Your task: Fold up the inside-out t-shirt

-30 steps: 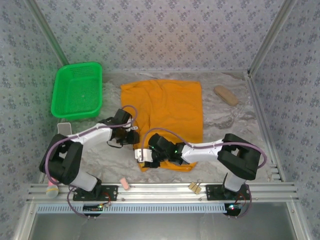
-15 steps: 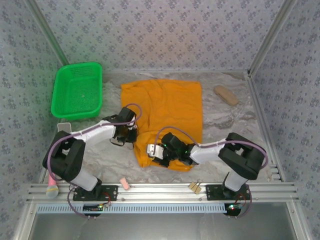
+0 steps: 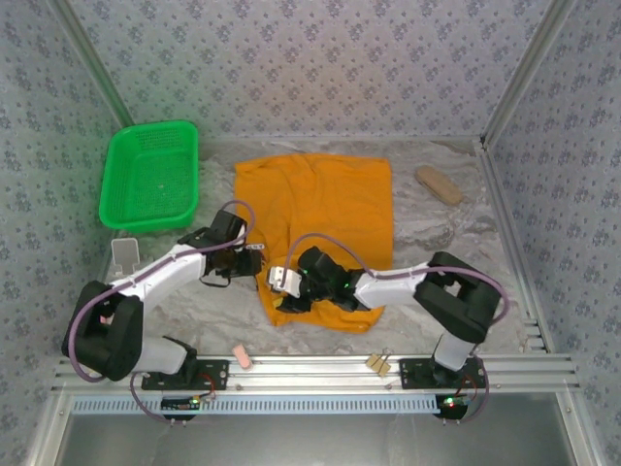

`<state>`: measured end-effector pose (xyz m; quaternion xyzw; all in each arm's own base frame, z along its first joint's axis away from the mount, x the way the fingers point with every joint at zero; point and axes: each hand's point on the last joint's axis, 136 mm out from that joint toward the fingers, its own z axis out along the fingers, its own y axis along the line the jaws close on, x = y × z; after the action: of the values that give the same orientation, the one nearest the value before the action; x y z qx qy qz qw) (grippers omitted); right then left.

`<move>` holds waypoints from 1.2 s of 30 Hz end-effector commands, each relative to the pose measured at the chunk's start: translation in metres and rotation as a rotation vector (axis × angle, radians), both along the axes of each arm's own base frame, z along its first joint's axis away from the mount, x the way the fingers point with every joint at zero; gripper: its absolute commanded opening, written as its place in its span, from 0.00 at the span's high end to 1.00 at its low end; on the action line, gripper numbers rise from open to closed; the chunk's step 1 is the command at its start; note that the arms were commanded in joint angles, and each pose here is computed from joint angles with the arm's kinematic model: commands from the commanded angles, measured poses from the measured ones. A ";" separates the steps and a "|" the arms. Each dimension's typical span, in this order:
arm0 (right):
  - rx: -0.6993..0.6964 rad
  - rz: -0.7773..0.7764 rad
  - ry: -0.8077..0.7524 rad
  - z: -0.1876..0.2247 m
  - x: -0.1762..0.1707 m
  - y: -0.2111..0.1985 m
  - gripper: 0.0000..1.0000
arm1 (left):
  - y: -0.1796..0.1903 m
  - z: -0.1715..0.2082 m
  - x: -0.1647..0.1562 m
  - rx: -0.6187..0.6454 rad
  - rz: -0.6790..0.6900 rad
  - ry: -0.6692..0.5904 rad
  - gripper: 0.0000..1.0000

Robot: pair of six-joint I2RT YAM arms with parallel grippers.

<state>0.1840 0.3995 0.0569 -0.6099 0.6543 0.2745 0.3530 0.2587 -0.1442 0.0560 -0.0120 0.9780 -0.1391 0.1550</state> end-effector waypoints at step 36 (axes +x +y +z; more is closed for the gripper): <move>0.035 -0.004 -0.129 0.046 0.004 -0.003 0.67 | -0.001 -0.005 -0.018 -0.130 0.052 0.027 0.63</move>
<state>0.1930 0.3908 0.0957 -0.6129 0.6333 0.2244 0.4159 0.2400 -0.1423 0.0419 -0.0424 0.9728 -0.1839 0.1344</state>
